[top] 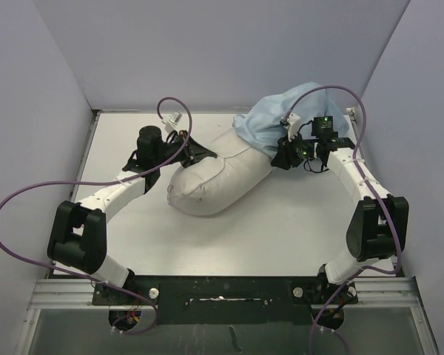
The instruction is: Put the pillow into the pillowcase
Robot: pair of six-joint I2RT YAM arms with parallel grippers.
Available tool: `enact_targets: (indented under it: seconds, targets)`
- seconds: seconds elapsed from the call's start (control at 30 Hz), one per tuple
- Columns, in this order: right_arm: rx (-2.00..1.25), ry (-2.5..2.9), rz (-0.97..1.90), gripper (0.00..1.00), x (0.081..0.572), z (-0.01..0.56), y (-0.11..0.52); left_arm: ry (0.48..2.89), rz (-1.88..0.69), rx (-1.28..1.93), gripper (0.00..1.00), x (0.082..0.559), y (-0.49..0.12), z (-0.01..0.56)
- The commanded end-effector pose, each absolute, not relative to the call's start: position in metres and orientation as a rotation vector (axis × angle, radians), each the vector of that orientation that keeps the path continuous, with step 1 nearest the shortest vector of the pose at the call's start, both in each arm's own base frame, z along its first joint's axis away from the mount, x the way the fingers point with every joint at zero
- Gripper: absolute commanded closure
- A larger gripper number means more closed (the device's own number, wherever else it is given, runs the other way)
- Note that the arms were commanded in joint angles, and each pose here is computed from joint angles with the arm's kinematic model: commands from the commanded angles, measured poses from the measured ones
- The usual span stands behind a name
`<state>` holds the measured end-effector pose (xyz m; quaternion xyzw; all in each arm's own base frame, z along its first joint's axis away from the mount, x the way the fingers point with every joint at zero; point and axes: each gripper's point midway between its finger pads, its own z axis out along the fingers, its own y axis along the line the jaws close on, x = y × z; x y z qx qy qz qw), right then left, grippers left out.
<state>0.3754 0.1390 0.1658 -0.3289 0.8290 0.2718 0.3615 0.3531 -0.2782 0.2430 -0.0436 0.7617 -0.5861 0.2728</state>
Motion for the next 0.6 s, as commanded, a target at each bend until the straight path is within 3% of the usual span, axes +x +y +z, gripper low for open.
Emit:
enact_targets:
  seconds: [0.0, 0.1, 0.33, 0.57]
  targets:
    - [-0.904, 1.971, 0.704, 0.76, 0.389, 0.216, 0.154, 2.025, -1.543, -0.127, 1.00, 0.365, -0.273, 0.244]
    - [-0.949, 1.929, 0.740, 0.88, 0.382, 0.235, 0.160, 2.027, -1.537, -0.128, 1.00, 0.369, -0.271, 0.244]
    - [-1.125, 1.716, 0.925, 1.00, 0.344, 0.304, 0.195, 2.040, -1.528, -0.134, 1.00, 0.376, -0.268, 0.240]
    - [-1.321, 1.498, 1.200, 1.00, 0.285, 0.347, 0.253, 2.038, -1.559, -0.144, 1.00, 0.380, -0.274, 0.240]
